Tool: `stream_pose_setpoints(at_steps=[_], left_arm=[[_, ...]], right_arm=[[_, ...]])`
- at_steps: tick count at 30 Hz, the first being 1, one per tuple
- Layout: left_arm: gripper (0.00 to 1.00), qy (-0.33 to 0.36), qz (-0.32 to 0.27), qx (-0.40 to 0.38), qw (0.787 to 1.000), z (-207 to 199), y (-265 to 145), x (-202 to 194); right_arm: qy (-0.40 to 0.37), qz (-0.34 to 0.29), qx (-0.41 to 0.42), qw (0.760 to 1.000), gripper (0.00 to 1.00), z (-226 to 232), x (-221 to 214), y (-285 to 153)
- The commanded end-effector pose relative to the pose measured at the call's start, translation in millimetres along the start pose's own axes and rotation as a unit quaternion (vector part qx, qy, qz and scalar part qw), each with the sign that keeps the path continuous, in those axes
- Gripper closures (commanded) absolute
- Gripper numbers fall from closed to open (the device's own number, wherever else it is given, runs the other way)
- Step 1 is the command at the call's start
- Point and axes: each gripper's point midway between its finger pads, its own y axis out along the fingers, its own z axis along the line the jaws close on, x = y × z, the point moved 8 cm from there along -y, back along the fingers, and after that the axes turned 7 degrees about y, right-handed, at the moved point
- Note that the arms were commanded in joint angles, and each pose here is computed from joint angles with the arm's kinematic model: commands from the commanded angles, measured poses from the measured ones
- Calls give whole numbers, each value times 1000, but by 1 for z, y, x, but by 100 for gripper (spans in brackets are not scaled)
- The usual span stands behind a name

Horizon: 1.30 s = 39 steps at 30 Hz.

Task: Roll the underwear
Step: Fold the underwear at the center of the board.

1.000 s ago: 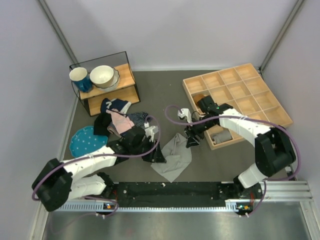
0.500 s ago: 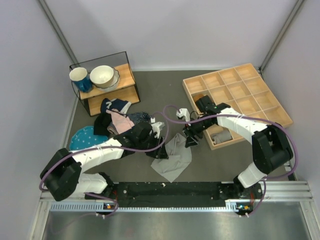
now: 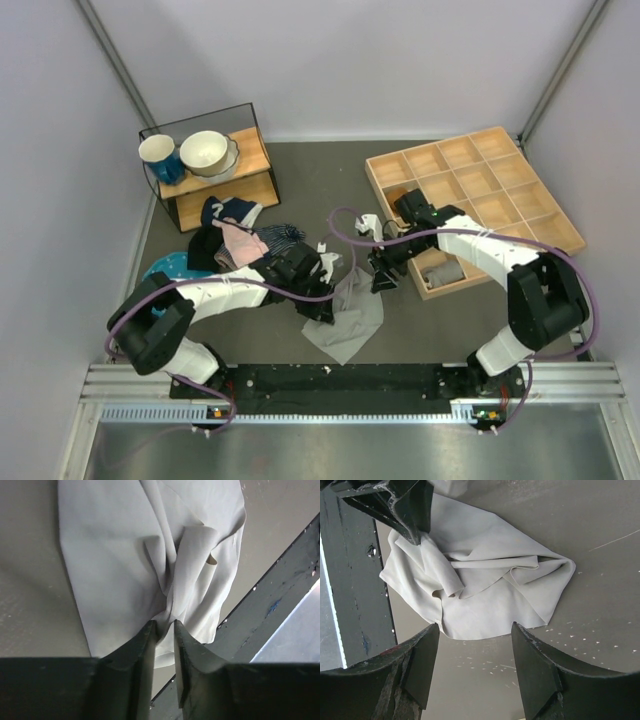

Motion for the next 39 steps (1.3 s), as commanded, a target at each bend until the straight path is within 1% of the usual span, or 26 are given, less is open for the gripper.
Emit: stream_pose_setpoints(at_steps=[1,2,3,4,9,14,15,19,20,21,22,24,26,29,30,31,33,34,35,37,38,39], left_arm=[[81,25,-18,-46,998,-15,-3,15],[86,24,-17,-53,998,-17,-3,15],[95,24,-18,-58,998,-19,-3,15],[97,26,-17,-70,997,-22,-4,15],[98,29,-15,-117,993,-42,-3,15],[98,27,10,-148,989,-60,12,8],[97,27,13,-151,988,-62,15,8],[82,18,42,-156,987,-69,30,1],[76,15,48,-156,986,-71,32,-2],[73,12,50,-155,987,-70,33,-3],[71,9,50,-156,986,-70,34,-4],[64,6,46,-157,987,-71,32,-5],[58,8,30,-158,987,-73,27,-2],[55,11,7,-151,988,-76,16,3],[55,11,2,-147,989,-76,13,3],[55,17,-14,-139,990,-76,6,6],[56,12,-22,-116,993,-69,-2,4],[56,19,-41,-109,993,-69,-11,6],[57,11,-56,-80,995,-60,-15,7],[58,4,-69,-47,996,-48,-25,0],[58,-8,-87,-17,996,-37,-30,2],[59,-15,-89,0,996,-30,-35,-5]], right_arm=[[-27,-30,1,999,39,6,12,-12],[-29,-31,2,999,39,7,13,-12],[-29,-32,2,999,39,7,13,-13],[-30,-33,2,999,39,7,13,-13],[-31,-37,-1,999,39,7,14,-17],[-32,-43,-3,999,39,8,15,-21],[-31,-44,-4,999,39,7,15,-22],[-32,-48,-6,998,39,8,15,-24],[-31,-48,-6,998,39,8,14,-25],[-31,-48,-7,998,39,8,15,-25],[-31,-48,-8,998,39,7,14,-25],[-30,-48,-8,998,39,7,14,-25],[-28,-46,-9,998,39,7,14,-25],[-27,-45,-12,999,39,6,14,-25],[-27,-45,-12,999,39,5,14,-25],[-25,-45,-15,999,39,5,13,-26],[-23,-44,-15,999,39,4,13,-25],[-22,-44,-14,999,39,4,13,-25],[-20,-43,-13,999,39,3,13,-24],[-11,-43,-4,999,39,0,12,-20],[-9,-44,-2,999,40,-1,15,-19],[-7,-41,3,999,41,-1,16,-15]])
